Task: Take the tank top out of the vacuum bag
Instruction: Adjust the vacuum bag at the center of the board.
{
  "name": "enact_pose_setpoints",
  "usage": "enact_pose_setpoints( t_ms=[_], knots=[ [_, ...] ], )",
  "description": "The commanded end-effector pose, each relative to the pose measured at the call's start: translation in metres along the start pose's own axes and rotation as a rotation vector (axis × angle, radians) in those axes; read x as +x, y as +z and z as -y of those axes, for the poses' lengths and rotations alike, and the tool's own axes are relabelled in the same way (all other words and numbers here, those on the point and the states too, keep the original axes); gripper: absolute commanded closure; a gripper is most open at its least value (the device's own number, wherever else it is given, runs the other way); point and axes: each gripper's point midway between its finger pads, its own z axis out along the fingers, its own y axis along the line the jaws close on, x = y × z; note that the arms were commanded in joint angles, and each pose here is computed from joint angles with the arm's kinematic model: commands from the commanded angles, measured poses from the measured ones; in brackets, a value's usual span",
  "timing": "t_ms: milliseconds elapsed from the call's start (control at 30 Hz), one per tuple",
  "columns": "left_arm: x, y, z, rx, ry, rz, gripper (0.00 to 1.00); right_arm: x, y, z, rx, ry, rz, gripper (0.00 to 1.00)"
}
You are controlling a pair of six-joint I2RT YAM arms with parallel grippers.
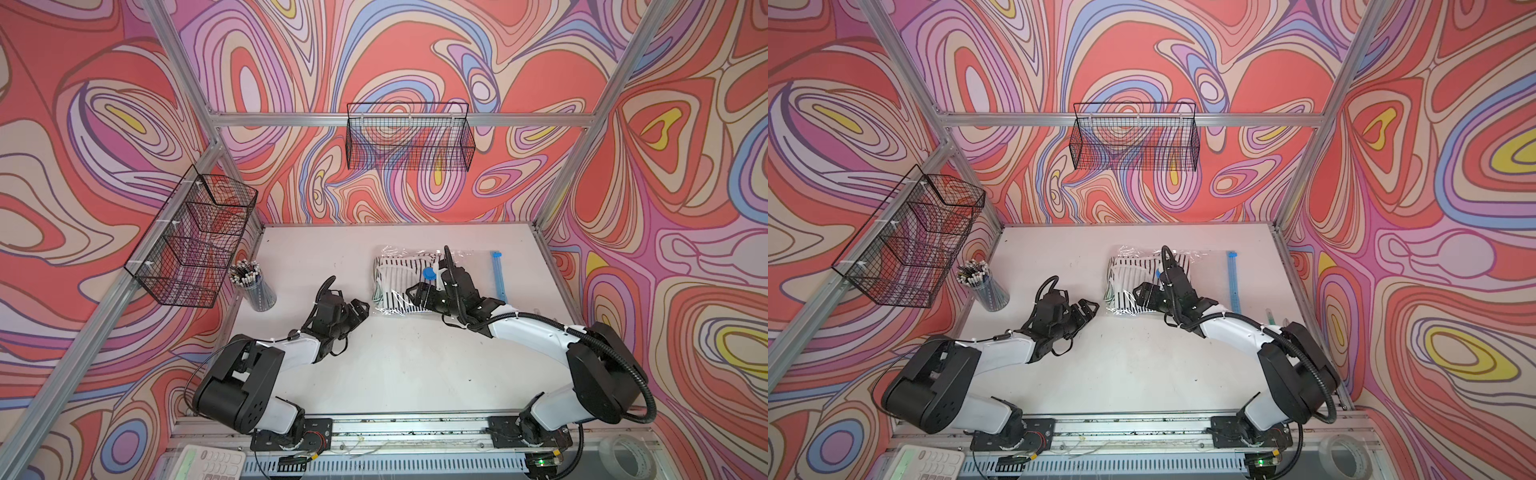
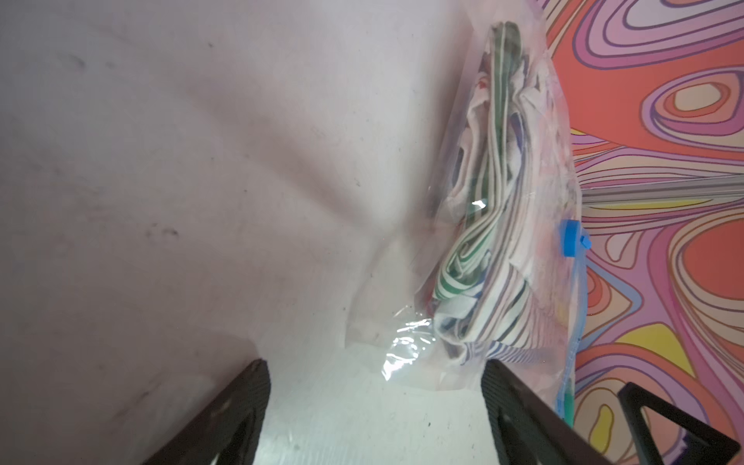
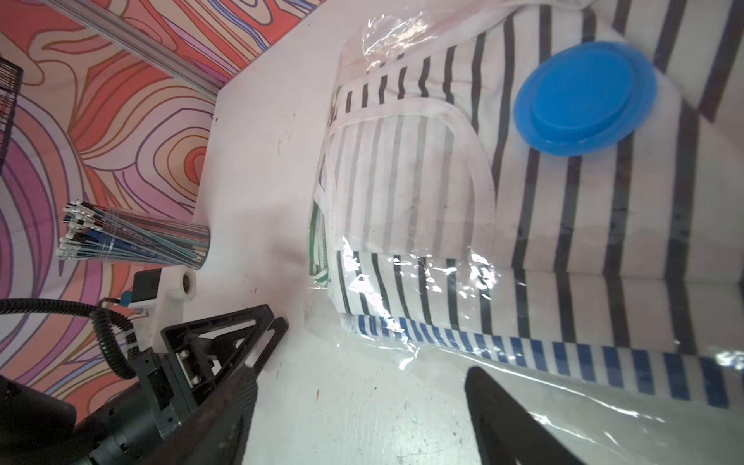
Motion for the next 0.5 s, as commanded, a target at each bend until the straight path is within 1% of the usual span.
enact_pose_setpoints(
  t_ms=[0, 67, 167, 233, 333, 367, 433, 467],
  knots=[
    [0.013, 0.008, 0.008, 0.073, -0.126, -0.014, 0.15, 0.001, -0.006, 0.012, 0.072, -0.029, -0.009, 0.14],
    [0.018, 0.013, 0.012, 0.094, -0.151, -0.016, 0.18, 0.000, -0.009, 0.014, 0.080, -0.028, 0.002, 0.14],
    [0.027, 0.021, 0.009, 0.083, -0.184, -0.018, 0.19, -0.003, -0.015, 0.016, 0.089, -0.031, 0.025, 0.14],
    [0.031, 0.025, 0.010, 0.075, -0.176, -0.017, 0.21, -0.005, -0.019, 0.019, 0.107, -0.037, 0.039, 0.14],
    [0.029, 0.029, 0.003, 0.013, -0.153, 0.017, 0.24, -0.006, -0.024, 0.022, 0.127, -0.045, 0.045, 0.14],
    [0.027, 0.030, 0.000, -0.014, -0.145, 0.031, 0.27, -0.006, -0.026, 0.022, 0.128, -0.047, 0.047, 0.14],
    [0.022, 0.031, -0.002, -0.045, -0.127, 0.062, 0.37, -0.007, -0.029, 0.024, 0.137, -0.048, 0.056, 0.14],
    [0.018, 0.031, -0.002, -0.051, -0.115, 0.078, 0.45, -0.007, -0.031, 0.025, 0.144, -0.049, 0.061, 0.14]
  ],
)
